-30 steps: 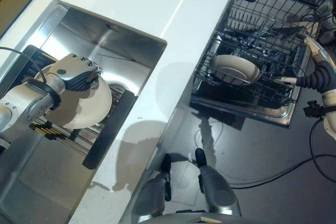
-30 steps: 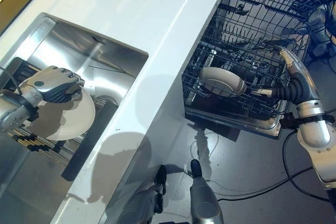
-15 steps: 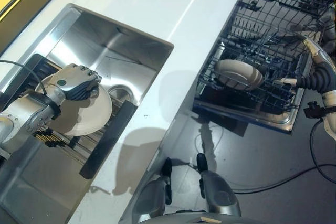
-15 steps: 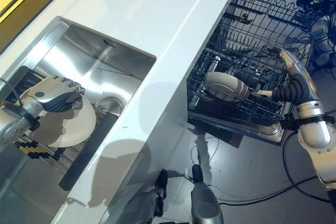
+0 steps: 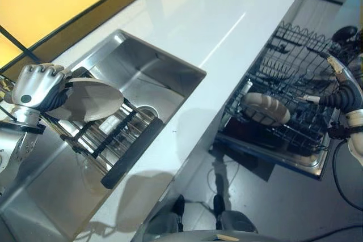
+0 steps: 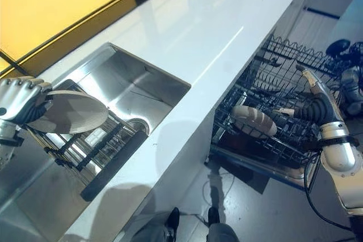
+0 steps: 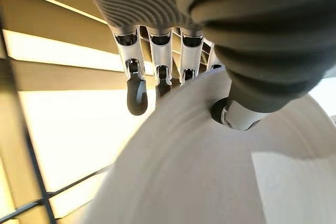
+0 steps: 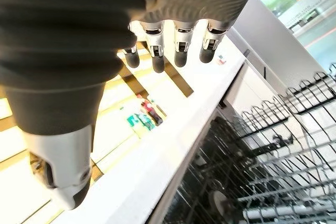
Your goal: Pick up plates and place into dishwasher.
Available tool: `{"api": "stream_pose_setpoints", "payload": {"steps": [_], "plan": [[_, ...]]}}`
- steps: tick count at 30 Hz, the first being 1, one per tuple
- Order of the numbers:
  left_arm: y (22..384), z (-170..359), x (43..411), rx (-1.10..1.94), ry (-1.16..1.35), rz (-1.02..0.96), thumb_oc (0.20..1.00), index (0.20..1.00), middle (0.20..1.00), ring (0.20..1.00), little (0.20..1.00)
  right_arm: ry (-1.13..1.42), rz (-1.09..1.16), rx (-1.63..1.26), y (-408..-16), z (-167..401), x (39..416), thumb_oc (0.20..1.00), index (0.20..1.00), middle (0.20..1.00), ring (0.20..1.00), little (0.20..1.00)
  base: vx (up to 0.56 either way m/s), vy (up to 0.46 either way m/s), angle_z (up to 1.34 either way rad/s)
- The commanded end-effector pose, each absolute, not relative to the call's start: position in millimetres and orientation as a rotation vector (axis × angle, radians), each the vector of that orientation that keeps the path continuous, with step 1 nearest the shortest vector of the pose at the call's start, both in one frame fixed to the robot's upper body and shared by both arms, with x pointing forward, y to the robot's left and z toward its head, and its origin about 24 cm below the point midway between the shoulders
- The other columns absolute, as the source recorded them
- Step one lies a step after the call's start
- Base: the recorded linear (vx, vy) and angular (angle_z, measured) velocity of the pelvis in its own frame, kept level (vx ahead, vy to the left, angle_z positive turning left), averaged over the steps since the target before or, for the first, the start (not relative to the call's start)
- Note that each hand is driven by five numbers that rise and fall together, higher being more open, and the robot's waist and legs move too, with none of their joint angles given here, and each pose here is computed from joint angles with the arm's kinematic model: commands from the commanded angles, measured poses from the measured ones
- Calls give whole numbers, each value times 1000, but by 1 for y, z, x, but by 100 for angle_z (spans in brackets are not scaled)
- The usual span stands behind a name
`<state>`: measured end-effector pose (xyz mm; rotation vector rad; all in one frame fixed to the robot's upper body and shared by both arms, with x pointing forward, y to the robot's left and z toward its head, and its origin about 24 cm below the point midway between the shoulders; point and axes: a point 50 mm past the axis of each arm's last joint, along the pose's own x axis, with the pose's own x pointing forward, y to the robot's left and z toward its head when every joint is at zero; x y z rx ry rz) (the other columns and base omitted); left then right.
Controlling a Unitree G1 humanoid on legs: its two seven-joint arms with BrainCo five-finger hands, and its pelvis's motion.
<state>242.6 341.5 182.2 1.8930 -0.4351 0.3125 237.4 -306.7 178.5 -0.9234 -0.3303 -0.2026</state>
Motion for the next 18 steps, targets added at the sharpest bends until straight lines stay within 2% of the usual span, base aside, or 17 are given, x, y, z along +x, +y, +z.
{"api": "stream_pose_setpoints", "payload": {"steps": [1, 8, 14, 18], "plan": [[347, 215, 236, 1865, -548, 506, 200, 200, 200, 200, 200, -421, -198, -952, -302, 196, 228, 1000, 1000, 1000, 1000, 1000, 0, 0, 0], [346, 212, 227, 1599, -639, 679, 200, 200, 200, 200, 200, -497, -170, -906, -287, 194, 227, 1000, 1000, 1000, 1000, 1000, 24, -34, 3], [339, 209, 226, 1464, -666, 698, 200, 200, 200, 200, 200, -611, -162, -879, -276, 206, 226, 1000, 1000, 1000, 1000, 1000, 24, -28, 6], [331, 204, 236, 1261, -625, 658, 200, 200, 200, 200, 200, -740, -92, -852, -255, 221, 227, 1000, 1000, 1000, 1000, 1000, 7, -11, 2]]}}
